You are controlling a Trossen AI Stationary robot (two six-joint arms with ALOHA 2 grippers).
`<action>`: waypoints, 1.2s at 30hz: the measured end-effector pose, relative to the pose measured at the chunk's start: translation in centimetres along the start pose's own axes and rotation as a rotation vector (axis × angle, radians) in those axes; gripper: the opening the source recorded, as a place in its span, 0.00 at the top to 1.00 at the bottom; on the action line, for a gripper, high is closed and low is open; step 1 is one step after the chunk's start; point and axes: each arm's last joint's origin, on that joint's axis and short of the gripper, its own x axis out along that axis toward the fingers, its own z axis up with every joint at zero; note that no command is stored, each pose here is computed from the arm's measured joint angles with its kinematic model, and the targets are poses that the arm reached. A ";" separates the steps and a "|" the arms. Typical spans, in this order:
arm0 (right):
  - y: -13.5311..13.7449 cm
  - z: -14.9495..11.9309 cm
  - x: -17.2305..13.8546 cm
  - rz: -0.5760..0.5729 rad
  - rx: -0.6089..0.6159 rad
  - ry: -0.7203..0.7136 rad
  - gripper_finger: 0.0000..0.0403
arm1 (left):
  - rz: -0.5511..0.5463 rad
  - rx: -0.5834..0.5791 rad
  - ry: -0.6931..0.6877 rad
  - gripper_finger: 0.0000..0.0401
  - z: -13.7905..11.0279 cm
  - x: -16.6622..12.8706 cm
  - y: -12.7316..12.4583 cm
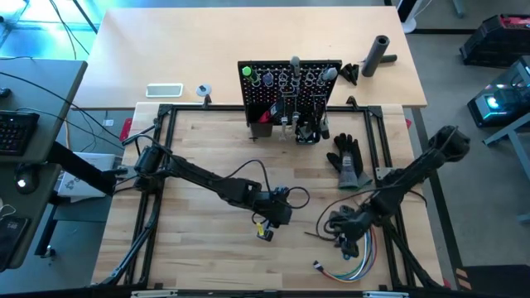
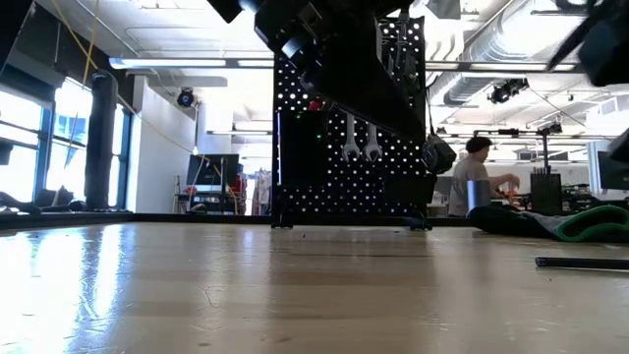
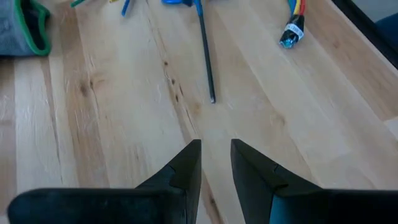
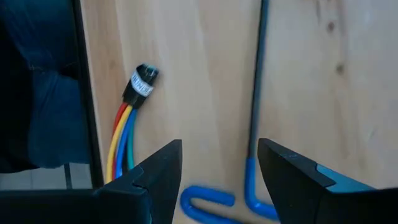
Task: Hang tools onto peg board
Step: Put the blue pick tool on the left black bin on the peg board
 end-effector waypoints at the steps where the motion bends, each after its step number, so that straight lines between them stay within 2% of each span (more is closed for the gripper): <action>1: 0.2 -0.3 0.0 -0.001 0.002 -0.001 0.49 | 0.001 0.000 -0.004 0.80 0.0 0.1 0.0; 6: 1.0 -1.6 0.0 -0.014 0.029 -0.019 0.51 | 0.002 -0.001 0.000 0.80 -0.5 1.1 0.0; 12: 1.5 -2.6 0.1 -0.033 0.024 -0.048 0.65 | -0.035 -0.008 -0.043 0.80 -0.4 1.7 0.4; 18: 1.3 -2.9 1.3 -0.077 0.019 -0.028 0.75 | -0.016 -0.012 -0.099 0.80 0.0 1.6 1.1; 30: 0.6 -3.4 3.8 -0.179 0.026 0.016 0.77 | -0.012 0.020 -0.106 0.80 0.1 1.6 1.2; 36: 0.2 -3.2 4.1 -0.207 0.006 0.008 0.81 | 0.045 0.074 -0.009 0.80 -0.8 1.6 1.7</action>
